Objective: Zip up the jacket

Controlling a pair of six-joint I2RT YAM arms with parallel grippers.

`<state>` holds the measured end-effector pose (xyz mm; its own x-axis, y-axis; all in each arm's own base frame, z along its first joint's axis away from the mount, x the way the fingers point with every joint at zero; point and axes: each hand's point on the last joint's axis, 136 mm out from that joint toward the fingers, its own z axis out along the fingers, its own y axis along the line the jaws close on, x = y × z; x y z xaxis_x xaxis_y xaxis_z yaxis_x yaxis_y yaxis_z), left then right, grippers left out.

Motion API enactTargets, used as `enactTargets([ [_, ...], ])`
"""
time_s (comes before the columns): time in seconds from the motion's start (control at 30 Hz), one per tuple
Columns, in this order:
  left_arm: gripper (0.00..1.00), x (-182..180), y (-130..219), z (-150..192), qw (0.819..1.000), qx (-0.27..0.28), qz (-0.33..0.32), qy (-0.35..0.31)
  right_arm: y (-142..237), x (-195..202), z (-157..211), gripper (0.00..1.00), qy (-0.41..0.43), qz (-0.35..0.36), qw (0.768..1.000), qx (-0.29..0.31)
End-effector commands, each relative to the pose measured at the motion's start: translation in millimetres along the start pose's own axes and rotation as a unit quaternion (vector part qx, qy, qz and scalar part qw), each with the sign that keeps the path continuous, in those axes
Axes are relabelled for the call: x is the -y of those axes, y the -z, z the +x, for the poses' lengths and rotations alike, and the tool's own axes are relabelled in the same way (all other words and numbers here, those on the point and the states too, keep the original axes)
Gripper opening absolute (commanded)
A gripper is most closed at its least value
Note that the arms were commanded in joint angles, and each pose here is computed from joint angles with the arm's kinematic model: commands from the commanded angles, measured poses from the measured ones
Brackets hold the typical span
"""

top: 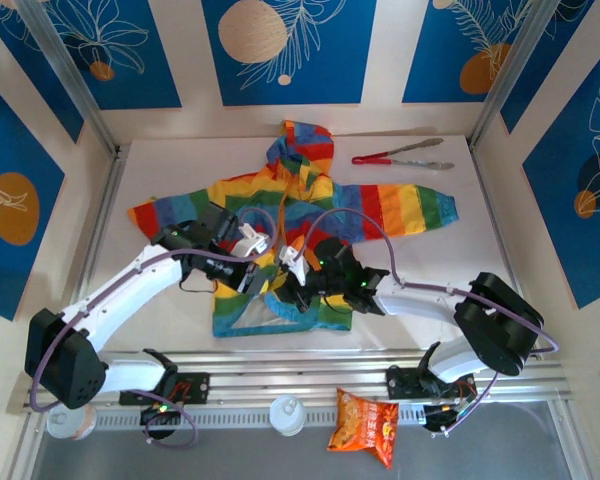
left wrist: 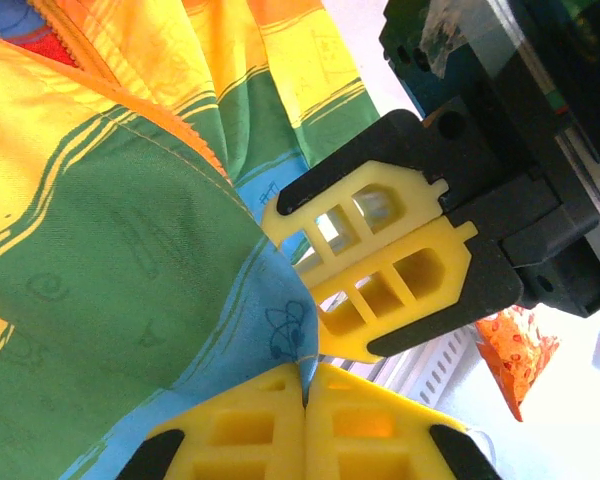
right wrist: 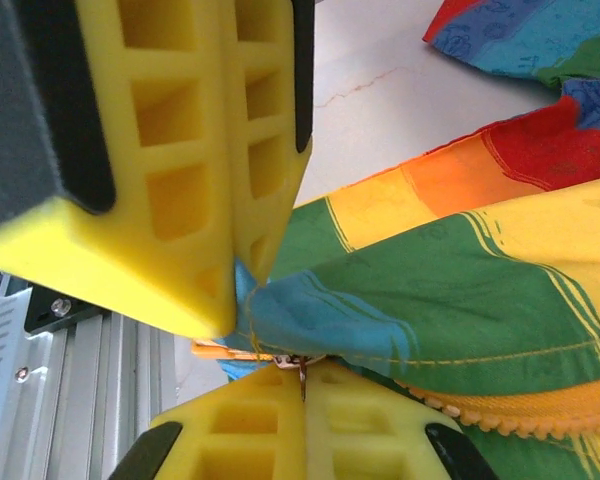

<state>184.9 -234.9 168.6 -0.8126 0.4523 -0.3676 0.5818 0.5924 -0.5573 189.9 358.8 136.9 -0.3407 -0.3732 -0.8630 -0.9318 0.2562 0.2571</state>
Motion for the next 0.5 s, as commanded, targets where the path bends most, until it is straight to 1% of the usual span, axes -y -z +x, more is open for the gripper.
enactTargets([
  [0.0,0.0,0.9,5.9,-0.9,1.0,0.011,0.001,-0.013,2.1,4.0,8.8,0.0,0.01,0.02,1.0,-0.009],
  [0.2,0.0,-2.7,5.6,-1.1,1.0,0.019,-0.001,-0.012,6.3,4.5,14.4,0.0,0.001,0.028,0.999,-0.014],
  [0.3,0.0,-1.8,3.2,-3.0,0.999,0.035,0.009,-0.013,5.6,2.7,13.5,0.0,-0.005,0.023,1.0,-0.014],
  [0.37,0.02,-1.1,1.6,-4.7,0.999,0.046,0.015,-0.012,3.7,1.8,14.2,0.0,-0.011,0.017,1.0,-0.016],
  [0.47,0.12,-2.0,-1.9,-6.5,0.998,0.06,0.022,-0.01,0.1,0.7,16.5,0.0,-0.018,0.008,1.0,-0.021],
])
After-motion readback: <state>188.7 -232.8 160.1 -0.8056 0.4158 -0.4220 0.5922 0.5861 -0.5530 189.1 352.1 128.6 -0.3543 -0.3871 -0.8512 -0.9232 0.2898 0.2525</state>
